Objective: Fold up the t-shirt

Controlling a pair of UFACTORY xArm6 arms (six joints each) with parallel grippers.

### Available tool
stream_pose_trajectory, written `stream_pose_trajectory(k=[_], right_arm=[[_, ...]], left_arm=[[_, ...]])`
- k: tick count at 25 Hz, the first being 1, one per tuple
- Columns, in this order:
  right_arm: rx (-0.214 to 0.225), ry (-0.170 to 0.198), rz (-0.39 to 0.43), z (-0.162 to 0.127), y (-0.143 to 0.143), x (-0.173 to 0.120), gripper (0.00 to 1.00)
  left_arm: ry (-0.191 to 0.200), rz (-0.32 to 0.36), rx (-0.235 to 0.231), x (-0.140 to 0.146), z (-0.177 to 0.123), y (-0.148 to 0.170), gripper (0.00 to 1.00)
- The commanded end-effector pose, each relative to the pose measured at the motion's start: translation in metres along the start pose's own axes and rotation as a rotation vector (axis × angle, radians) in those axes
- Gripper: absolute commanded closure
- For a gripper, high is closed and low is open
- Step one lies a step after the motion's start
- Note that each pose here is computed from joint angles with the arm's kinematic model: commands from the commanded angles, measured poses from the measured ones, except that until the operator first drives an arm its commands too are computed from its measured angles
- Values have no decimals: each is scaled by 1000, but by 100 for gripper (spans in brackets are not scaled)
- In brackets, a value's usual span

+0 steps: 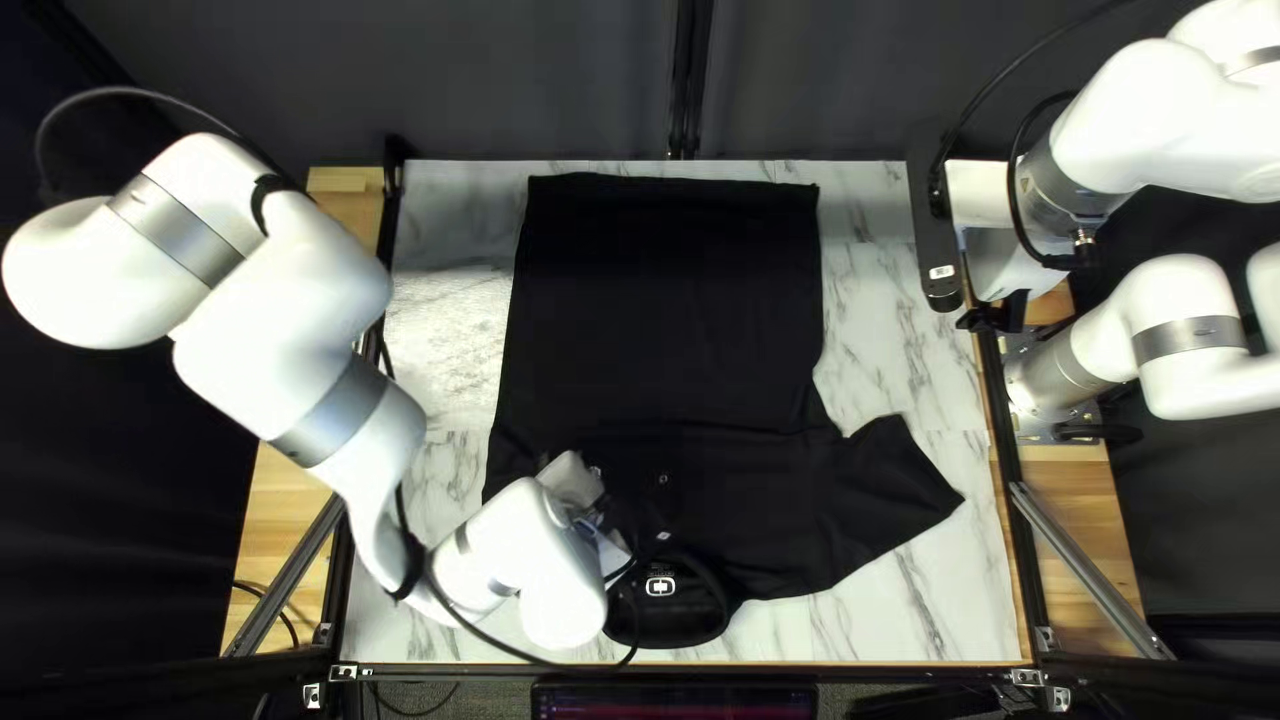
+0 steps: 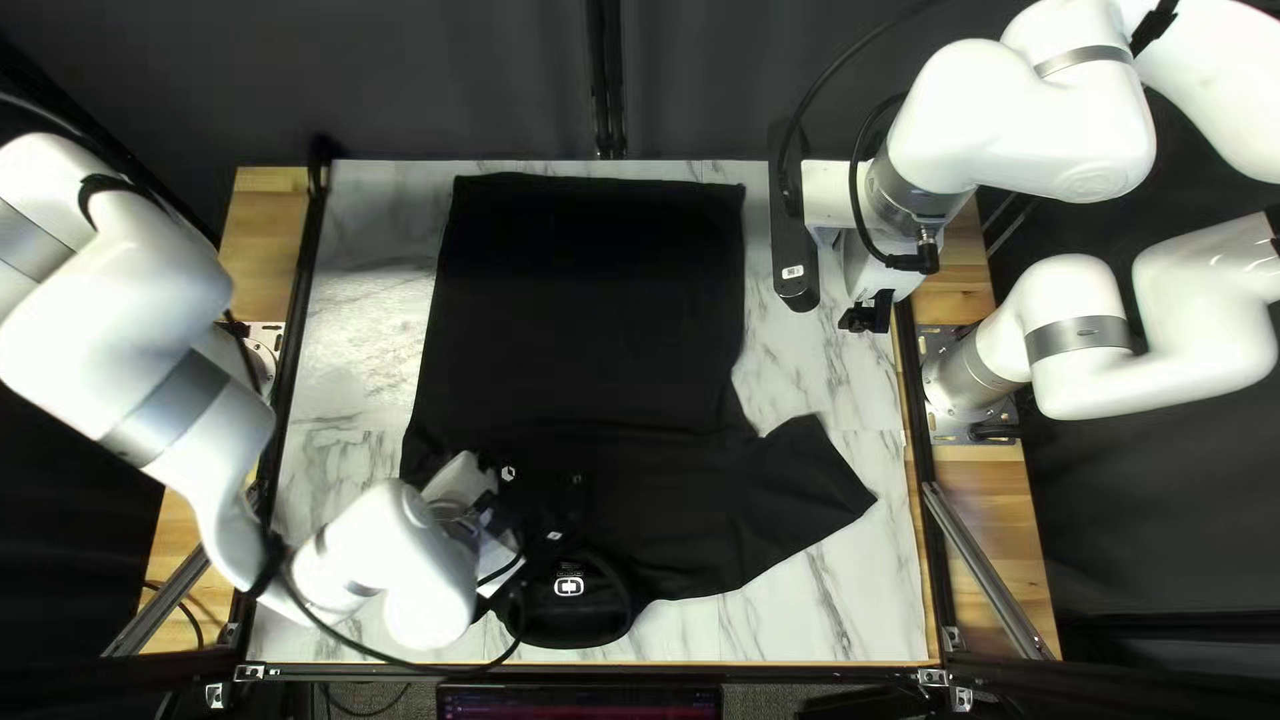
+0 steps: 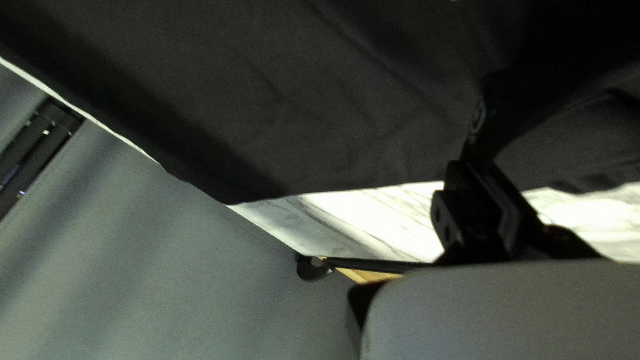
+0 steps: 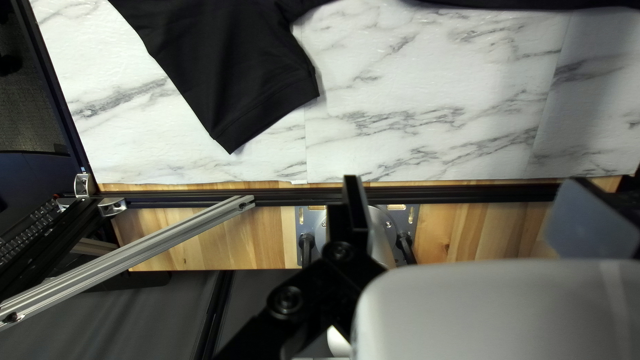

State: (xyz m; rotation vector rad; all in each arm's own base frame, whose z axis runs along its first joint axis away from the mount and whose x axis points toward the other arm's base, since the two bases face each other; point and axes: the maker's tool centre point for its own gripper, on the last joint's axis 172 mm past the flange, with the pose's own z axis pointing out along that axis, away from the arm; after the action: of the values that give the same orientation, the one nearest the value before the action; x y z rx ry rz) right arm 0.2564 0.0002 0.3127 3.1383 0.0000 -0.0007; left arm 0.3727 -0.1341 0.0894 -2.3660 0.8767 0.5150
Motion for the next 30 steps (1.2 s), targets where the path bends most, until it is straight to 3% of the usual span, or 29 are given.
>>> stream_pose_trajectory(k=[1, 12, 18, 22, 23, 24, 30], right_arm=[[0, 0, 0, 0, 0, 0, 0], [0, 0, 0, 0, 0, 0, 0], [0, 0, 0, 0, 0, 0, 0], [0, 0, 0, 0, 0, 0, 0], [0, 0, 0, 0, 0, 0, 0], [0, 0, 0, 0, 0, 0, 0], [0, 0, 0, 0, 0, 0, 0]], left_arm=[[0, 0, 0, 0, 0, 0, 100], [-3, 5, 10, 5, 5, -6, 100], [-25, 65, 35, 7, 8, 4, 100], [-14, 124, 53, 25, 12, 6, 100], [-10, 135, 55, 27, 13, 6, 39], [-7, 137, 52, 25, 15, 5, 0], [57, 81, -25, -5, 0, 3, 0]])
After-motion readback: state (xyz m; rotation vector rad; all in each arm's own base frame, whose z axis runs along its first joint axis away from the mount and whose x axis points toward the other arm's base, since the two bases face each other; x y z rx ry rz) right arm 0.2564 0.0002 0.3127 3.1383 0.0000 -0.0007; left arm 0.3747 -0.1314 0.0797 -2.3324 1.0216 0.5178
